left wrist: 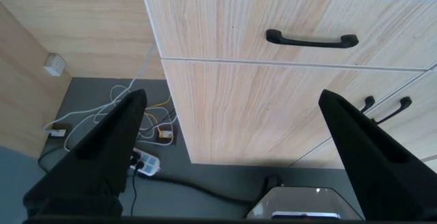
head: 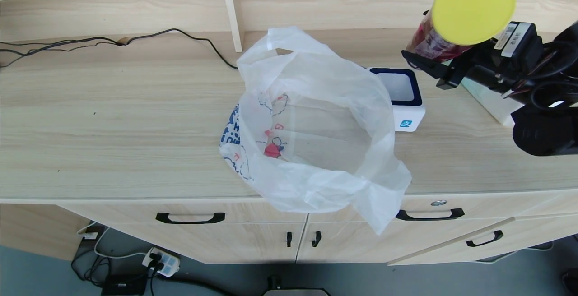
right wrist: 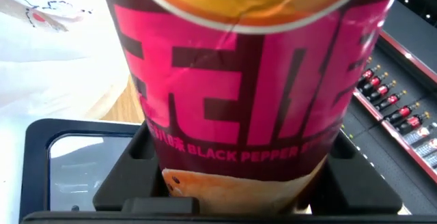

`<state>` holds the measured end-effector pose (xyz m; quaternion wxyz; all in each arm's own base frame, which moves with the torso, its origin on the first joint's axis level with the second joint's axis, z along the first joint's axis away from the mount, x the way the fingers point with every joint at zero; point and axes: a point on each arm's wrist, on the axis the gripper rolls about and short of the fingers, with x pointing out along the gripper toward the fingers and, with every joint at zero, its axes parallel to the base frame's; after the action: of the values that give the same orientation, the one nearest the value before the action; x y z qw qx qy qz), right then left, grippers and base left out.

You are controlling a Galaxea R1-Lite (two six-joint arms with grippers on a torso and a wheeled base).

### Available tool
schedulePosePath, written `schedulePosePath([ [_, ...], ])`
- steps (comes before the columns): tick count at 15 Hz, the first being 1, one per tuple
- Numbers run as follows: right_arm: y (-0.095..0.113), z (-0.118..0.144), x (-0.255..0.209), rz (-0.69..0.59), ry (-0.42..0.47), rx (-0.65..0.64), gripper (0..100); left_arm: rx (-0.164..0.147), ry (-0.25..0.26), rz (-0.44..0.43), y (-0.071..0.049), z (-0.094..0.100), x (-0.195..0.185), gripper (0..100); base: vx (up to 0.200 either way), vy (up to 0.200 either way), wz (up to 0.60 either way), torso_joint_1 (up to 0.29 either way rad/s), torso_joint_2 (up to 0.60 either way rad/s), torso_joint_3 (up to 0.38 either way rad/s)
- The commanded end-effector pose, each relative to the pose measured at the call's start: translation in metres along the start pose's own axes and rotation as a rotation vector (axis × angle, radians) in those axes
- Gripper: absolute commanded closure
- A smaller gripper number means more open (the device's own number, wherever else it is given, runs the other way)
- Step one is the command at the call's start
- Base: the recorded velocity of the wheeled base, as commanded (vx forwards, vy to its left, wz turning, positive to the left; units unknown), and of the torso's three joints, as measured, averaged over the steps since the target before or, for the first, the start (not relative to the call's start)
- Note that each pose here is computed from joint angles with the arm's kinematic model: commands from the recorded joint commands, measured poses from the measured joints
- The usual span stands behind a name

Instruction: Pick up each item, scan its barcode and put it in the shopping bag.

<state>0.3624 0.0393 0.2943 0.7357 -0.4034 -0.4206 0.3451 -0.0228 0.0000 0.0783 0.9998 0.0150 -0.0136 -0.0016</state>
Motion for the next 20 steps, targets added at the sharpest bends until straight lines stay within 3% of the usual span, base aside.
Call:
schedulePosePath([
  [1, -0.004, 0.013, -0.001, -0.006, -0.012, -0.011, 100, -0.001, 0.001, 0.001, 0.0, 0.0, 0.0, 0, 0.0, 0.0, 0.0, 0.0, 0.0, 0.0],
  [3, -0.001, 0.034, -0.004, -0.002, -0.023, 0.022, 100, -0.004, 0.001, 0.001, 0.0, 0.0, 0.0, 0, 0.0, 0.0, 0.0, 0.0, 0.0, 0.0],
  [6, 0.021, 0.073, -0.01, -0.01, -0.042, 0.107, 100, -0.005, 0.001, 0.001, 0.0, 0.0, 0.0, 0, 0.0, 0.0, 0.0, 0.0, 0.0, 0.0],
  [7, 0.041, 0.099, -0.017, -0.014, -0.046, 0.212, 100, -0.007, 0.001, 0.001, 0.0, 0.0, 0.0, 0, 0.0, 0.0, 0.0, 0.0, 0.0, 0.0],
  [9, 0.048, 0.128, -0.031, -0.101, -0.004, 0.309, 100, -0.007, 0.001, 0.001, 0.0, 0.0, 0.0, 0, 0.0, 0.0, 0.0, 0.0, 0.0, 0.0],
  [10, 0.043, 0.153, -0.045, -0.225, 0.03, 0.376, 100, -0.007, 0.003, 0.0, 0.0, 0.0, 0.0, 0, 0.0, 0.0, 0.0, 0.0, 0.0, 0.0],
  [12, 0.036, 0.174, -0.058, -0.313, 0.03, 0.445, 100, -0.005, 0.003, 0.0, 0.0, 0.0, 0.0, 0, 0.0, 0.0, 0.0, 0.0, 0.0, 0.0],
  [14, 0.033, 0.186, -0.066, -0.374, 0.052, 0.518, 100, -0.004, 0.003, 0.0, 0.0, 0.0, 0.0, 0, 0.0, 0.0, 0.0, 0.0, 0.0, 0.0],
  [20, 0.038, 0.197, -0.061, -0.299, 0.086, 0.624, 100, -0.001, 0.003, 0.0, 0.0, 0.0, 0.0, 0, 0.0, 0.0, 0.0, 0.0, 0.0, 0.0],
])
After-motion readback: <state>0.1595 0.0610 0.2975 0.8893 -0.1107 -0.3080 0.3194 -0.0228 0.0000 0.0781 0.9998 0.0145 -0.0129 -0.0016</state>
